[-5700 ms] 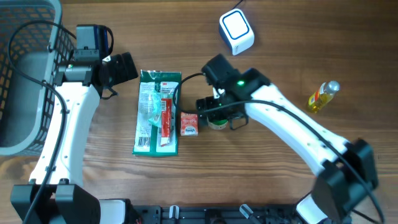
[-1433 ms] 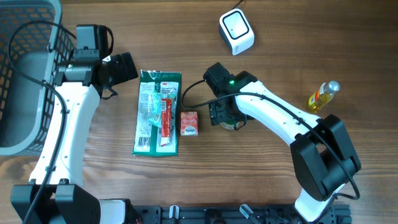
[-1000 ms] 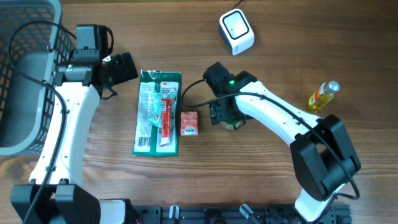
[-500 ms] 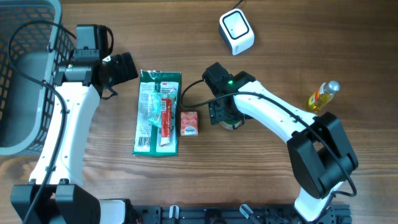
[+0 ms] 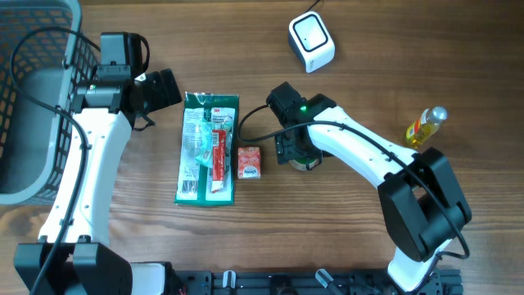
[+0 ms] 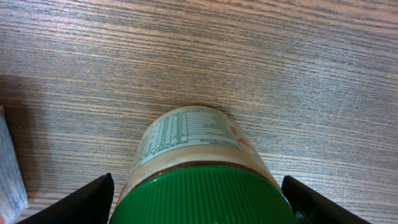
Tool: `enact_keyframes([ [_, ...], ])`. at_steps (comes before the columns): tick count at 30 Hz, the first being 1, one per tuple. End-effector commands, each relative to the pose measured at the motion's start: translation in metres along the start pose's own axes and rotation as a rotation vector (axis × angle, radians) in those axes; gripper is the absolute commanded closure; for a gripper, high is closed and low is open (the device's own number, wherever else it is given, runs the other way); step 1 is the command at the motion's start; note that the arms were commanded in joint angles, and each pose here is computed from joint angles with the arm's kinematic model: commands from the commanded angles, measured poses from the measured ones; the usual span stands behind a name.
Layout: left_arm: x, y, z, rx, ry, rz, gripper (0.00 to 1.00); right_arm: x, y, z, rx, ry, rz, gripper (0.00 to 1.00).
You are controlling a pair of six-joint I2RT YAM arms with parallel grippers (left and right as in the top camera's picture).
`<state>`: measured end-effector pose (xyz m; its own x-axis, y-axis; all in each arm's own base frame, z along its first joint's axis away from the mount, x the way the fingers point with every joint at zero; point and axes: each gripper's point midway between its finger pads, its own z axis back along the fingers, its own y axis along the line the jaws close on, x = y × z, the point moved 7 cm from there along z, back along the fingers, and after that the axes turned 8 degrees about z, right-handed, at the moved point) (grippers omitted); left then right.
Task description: Scan the item barcode
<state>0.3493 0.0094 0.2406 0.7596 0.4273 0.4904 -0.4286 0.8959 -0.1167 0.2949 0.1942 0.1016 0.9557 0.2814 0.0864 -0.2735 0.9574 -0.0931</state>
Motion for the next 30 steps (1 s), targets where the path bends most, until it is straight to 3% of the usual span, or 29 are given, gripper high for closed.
enact_keyframes([
  [1, 0.0026, 0.0016, -0.0001, 0.006, -0.007, 0.014, 0.00, -0.0011, -0.0037, -0.0079, -0.022, 0.021, -0.007, 0.14],
  [30, 0.0026, 0.0016, -0.0001, 0.006, -0.007, 0.014, 0.00, -0.0019, -0.0011, -0.0080, 0.003, 0.030, -0.001, 0.18],
])
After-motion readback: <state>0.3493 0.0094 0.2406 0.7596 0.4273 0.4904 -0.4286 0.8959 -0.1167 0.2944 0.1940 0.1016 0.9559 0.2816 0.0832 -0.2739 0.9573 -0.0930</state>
